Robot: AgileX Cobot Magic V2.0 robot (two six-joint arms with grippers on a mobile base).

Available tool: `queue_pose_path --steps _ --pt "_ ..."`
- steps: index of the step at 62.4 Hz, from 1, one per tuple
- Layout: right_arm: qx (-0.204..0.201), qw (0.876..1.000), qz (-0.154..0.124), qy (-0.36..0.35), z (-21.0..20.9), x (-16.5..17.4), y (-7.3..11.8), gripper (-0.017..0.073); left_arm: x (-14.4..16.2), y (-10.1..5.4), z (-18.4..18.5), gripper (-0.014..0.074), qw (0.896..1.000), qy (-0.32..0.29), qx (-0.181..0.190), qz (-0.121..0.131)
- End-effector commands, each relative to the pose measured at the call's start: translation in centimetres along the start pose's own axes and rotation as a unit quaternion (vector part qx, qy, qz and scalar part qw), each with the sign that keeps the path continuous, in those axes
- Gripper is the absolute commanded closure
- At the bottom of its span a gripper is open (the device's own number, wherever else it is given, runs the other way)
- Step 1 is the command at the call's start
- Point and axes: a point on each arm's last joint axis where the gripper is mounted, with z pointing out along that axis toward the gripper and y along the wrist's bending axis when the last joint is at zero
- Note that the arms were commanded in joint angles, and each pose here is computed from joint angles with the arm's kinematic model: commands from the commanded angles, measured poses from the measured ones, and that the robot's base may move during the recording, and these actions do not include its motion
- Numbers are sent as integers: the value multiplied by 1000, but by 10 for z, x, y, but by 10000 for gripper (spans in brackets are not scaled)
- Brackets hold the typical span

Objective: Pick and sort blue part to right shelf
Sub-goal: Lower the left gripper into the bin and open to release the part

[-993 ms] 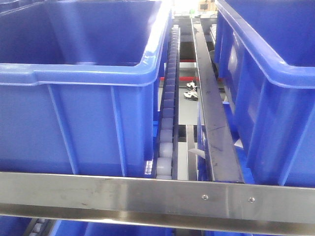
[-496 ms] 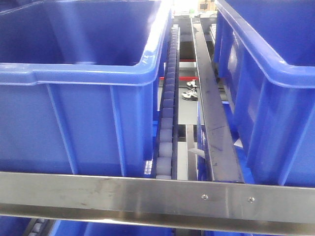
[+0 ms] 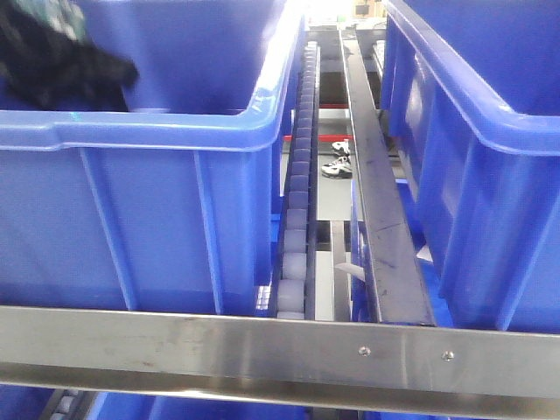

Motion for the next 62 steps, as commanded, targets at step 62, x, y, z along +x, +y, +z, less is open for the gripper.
queue_pose_path --steps 62 --pt "-7 998 -10 -54 -2 -16 1 273 11 -3 -177 267 979 -206 0 -5"
